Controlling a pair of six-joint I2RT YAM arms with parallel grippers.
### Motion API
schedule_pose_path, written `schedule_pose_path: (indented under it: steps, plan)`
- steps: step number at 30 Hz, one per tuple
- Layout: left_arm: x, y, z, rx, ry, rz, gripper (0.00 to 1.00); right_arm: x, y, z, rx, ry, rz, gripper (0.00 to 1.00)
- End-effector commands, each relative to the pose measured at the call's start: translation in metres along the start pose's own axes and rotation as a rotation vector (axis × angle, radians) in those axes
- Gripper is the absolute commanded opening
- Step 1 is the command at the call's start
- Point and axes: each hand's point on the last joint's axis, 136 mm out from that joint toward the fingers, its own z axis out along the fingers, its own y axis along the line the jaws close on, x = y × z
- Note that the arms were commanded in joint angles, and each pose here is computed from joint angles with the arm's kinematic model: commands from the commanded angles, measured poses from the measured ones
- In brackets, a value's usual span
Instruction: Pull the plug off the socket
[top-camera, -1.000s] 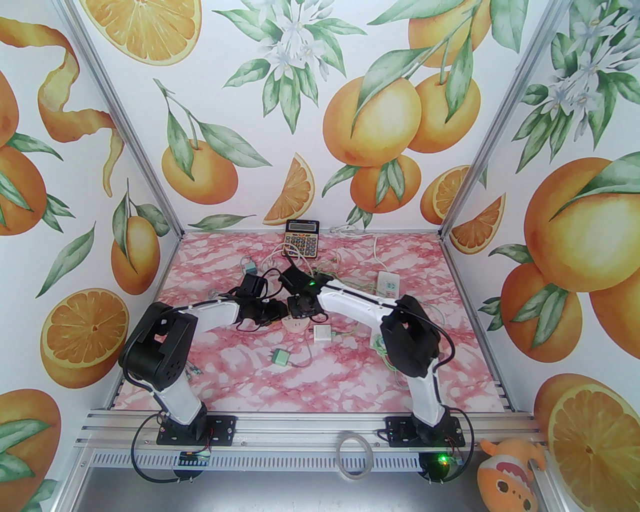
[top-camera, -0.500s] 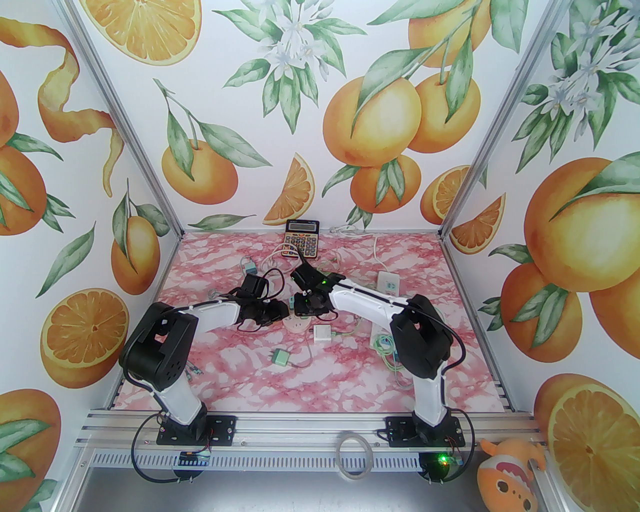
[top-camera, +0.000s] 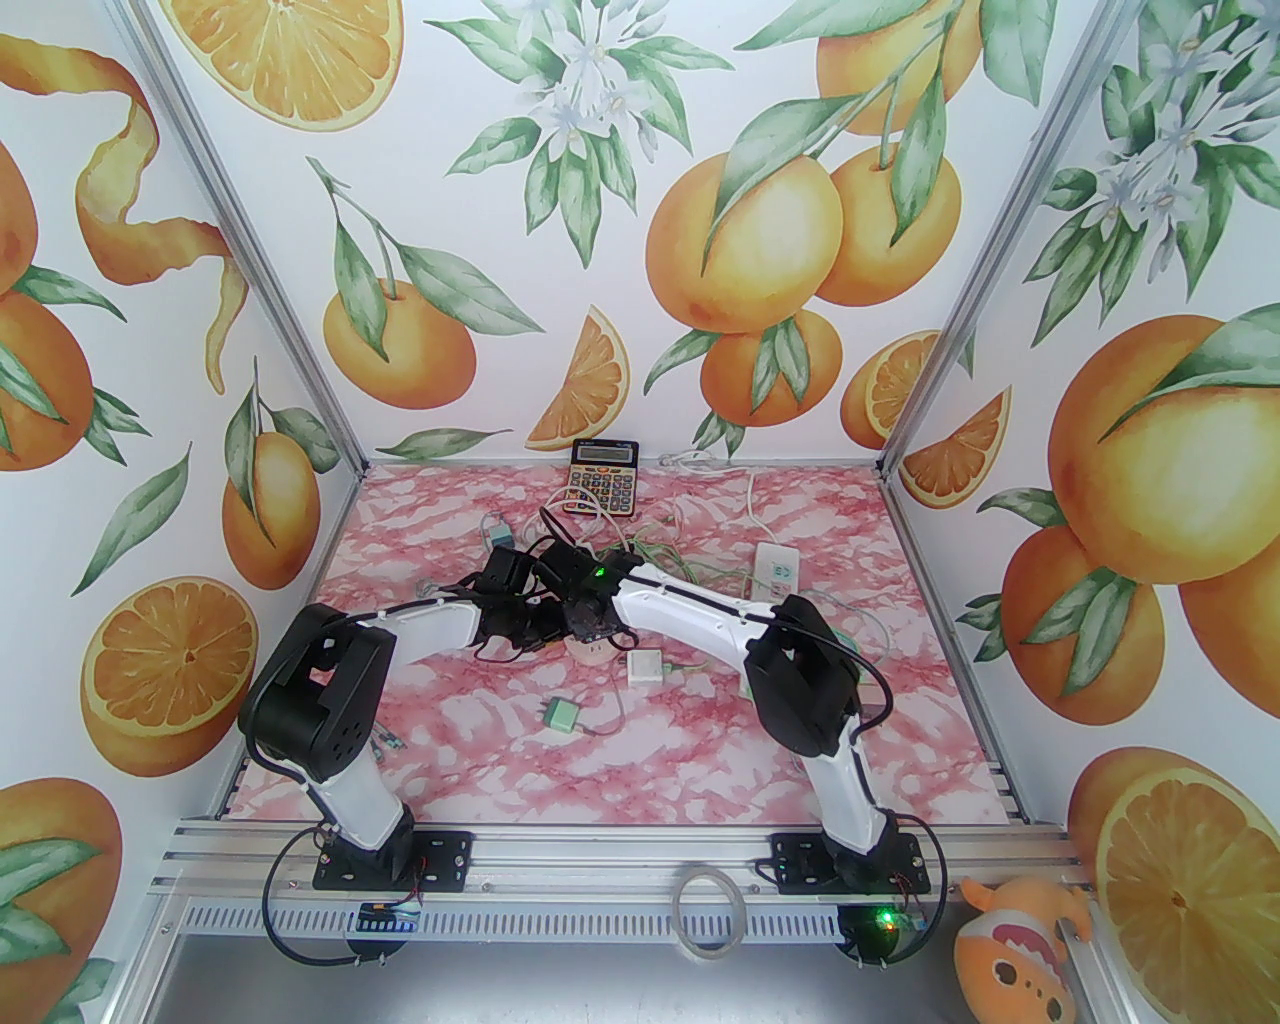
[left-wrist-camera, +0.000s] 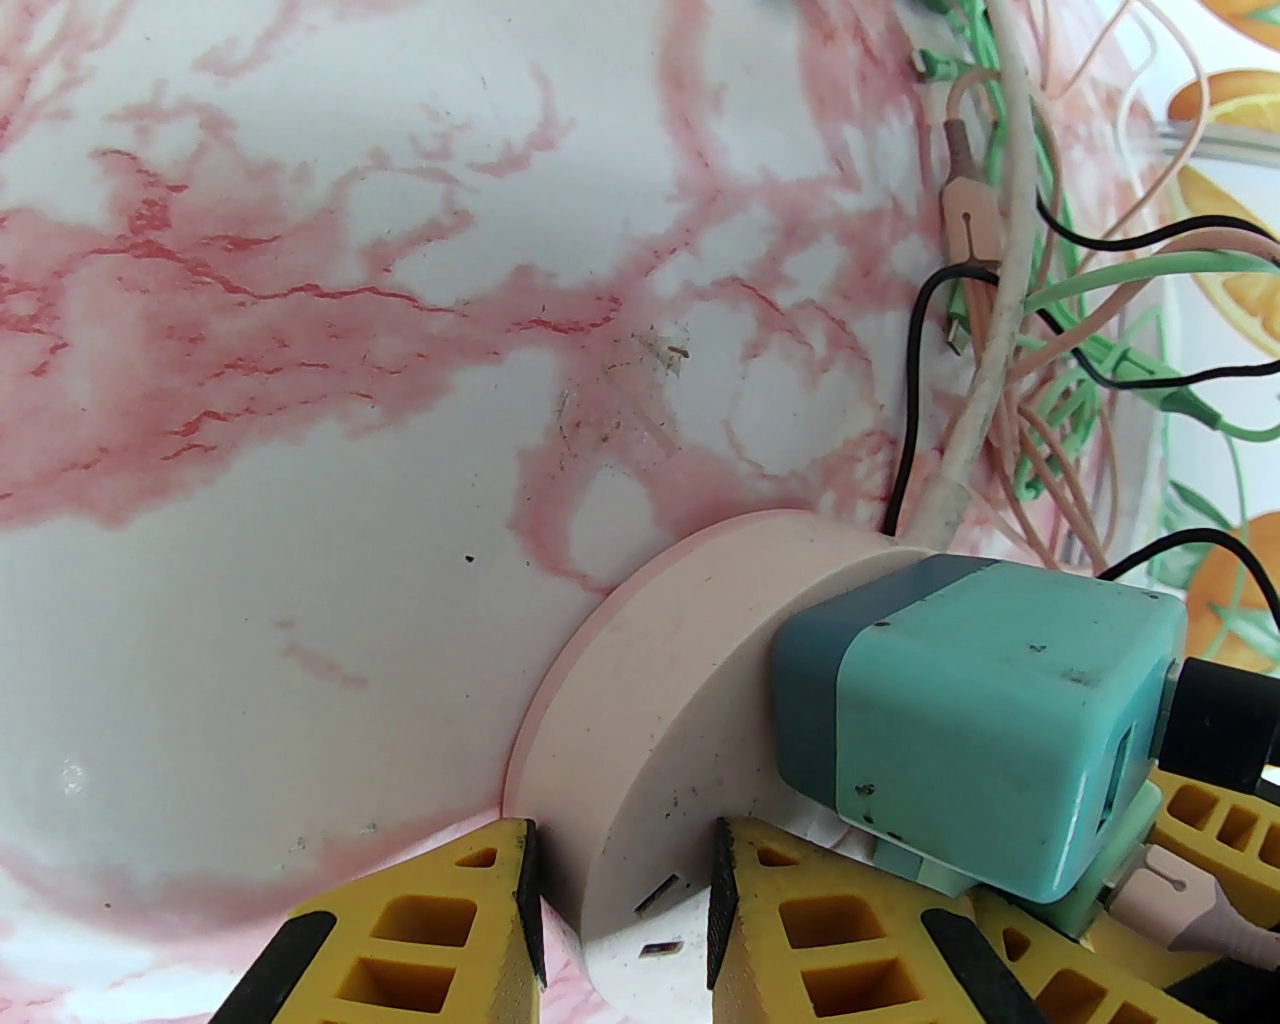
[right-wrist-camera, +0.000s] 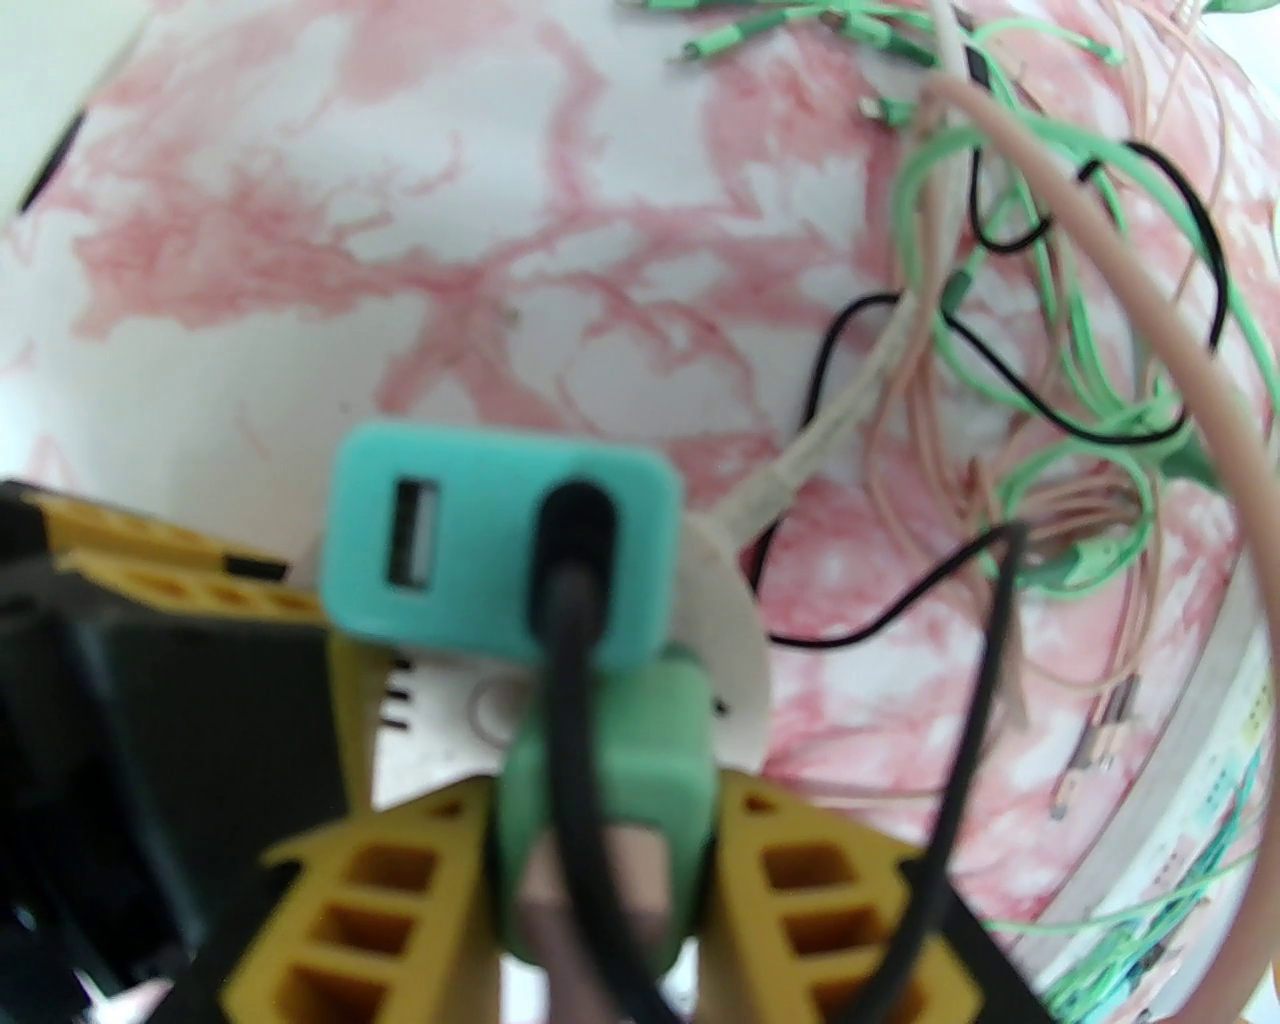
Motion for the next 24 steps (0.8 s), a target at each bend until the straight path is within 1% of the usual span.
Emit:
schedule_pose_path:
  steps: [1, 6, 7, 8, 11, 14, 18, 24]
  plan:
    - [0.082, 0.092, 0.018, -0.342, 0.252, -0.095, 0.30, 0.001, 0.056, -0.031, -0.166, -0.035, -0.104, 0.31]
    - [0.083, 0.093, 0.018, -0.347, 0.253, -0.091, 0.30, -0.003, 0.049, -0.031, -0.208, -0.028, -0.050, 0.31]
    - [0.083, 0.092, 0.018, -0.346, 0.253, -0.094, 0.30, -0.007, 0.042, -0.030, -0.257, -0.025, 0.012, 0.31]
    - [0.083, 0.093, 0.018, -0.346, 0.252, -0.095, 0.30, -0.010, 0.028, -0.025, -0.332, -0.014, 0.119, 0.31]
    - [0.083, 0.093, 0.017, -0.352, 0.248, -0.091, 0.30, -0.015, 0.012, -0.024, -0.398, -0.007, 0.225, 0.31]
    - [0.083, 0.094, 0.016, -0.354, 0.249, -0.090, 0.29, -0.017, 0.002, -0.023, -0.435, -0.003, 0.287, 0.31]
    - [0.083, 0.094, 0.017, -0.353, 0.247, -0.090, 0.29, -0.017, 0.000, -0.024, -0.410, -0.007, 0.268, 0.31]
    - [0.083, 0.094, 0.017, -0.355, 0.253, -0.087, 0.29, -0.010, 0.017, -0.023, -0.323, 0.006, 0.146, 0.31]
